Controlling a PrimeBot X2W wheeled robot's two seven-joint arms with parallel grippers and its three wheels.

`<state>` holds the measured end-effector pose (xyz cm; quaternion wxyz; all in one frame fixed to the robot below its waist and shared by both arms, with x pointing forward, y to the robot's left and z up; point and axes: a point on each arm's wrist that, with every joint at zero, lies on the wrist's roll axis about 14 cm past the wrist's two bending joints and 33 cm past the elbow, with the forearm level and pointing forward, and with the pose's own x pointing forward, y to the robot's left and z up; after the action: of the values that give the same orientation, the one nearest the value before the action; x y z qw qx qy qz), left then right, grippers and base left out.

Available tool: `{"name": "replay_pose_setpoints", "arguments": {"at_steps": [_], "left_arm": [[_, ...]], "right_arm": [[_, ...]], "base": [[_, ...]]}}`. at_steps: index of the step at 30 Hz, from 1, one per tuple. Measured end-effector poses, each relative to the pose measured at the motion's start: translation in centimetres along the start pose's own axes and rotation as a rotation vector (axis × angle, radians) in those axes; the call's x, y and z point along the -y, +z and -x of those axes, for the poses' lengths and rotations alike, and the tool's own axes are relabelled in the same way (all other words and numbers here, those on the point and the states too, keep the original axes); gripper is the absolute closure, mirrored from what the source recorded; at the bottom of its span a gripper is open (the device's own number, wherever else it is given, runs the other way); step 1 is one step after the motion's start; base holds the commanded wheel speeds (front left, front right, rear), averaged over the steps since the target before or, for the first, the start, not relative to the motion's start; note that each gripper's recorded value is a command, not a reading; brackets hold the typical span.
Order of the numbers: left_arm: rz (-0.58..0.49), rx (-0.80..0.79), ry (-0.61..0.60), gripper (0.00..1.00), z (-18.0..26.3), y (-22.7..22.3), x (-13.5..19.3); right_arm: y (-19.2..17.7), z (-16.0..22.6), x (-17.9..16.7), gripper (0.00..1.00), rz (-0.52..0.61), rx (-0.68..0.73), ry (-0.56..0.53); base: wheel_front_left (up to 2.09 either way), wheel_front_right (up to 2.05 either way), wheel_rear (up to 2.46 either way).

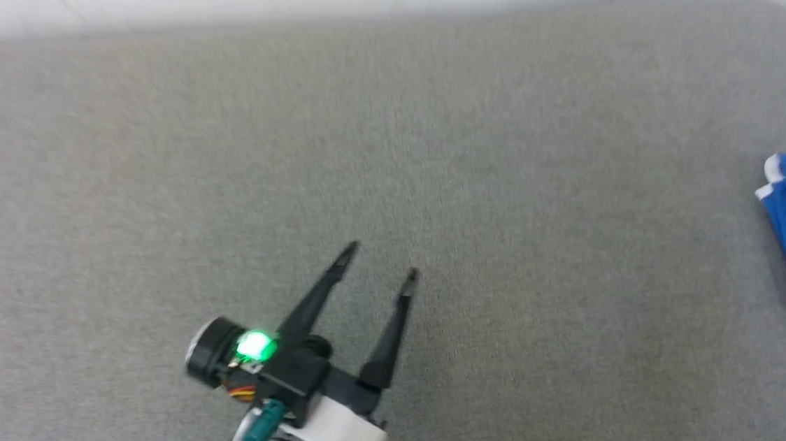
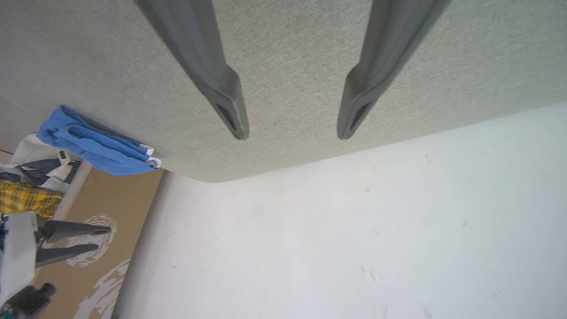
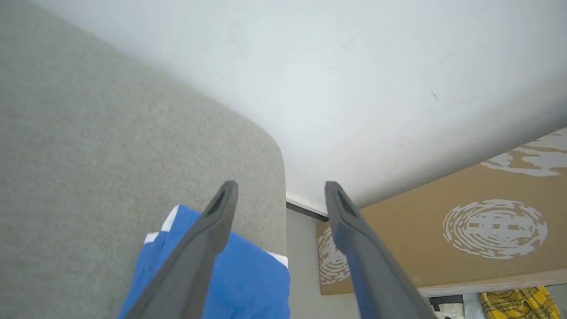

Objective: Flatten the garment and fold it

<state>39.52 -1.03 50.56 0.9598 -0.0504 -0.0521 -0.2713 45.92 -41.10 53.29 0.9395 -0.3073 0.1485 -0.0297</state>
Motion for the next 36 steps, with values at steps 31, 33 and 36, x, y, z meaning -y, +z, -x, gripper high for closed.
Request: {"name": "replay_pose_setpoints", "arguments": {"at_steps": [31, 33, 36], "left_arm": [[-0.117, 0.036, 0.472, 0.00, 12.1, 4.5, -10.8], [-0.101, -0.003, 0.490, 0.00, 12.9, 3.2, -10.9], [-0.097, -0.026, 0.479, 0.00, 13.3, 2.5, -10.7]], "right_arm": [[9.3, 12.9, -19.2, 0.00, -0.769, 0.460, 0.114], [8.7, 13.2, -19.8, 0.00, -0.783, 0.440, 0.115], [8.2, 13.5, -20.4, 0.00, -0.786, 0.421, 0.116]], "base": [[0.00, 0.00, 0.00], [0.00, 0.00, 0.00], [0.00, 0.00, 0.00]]}}
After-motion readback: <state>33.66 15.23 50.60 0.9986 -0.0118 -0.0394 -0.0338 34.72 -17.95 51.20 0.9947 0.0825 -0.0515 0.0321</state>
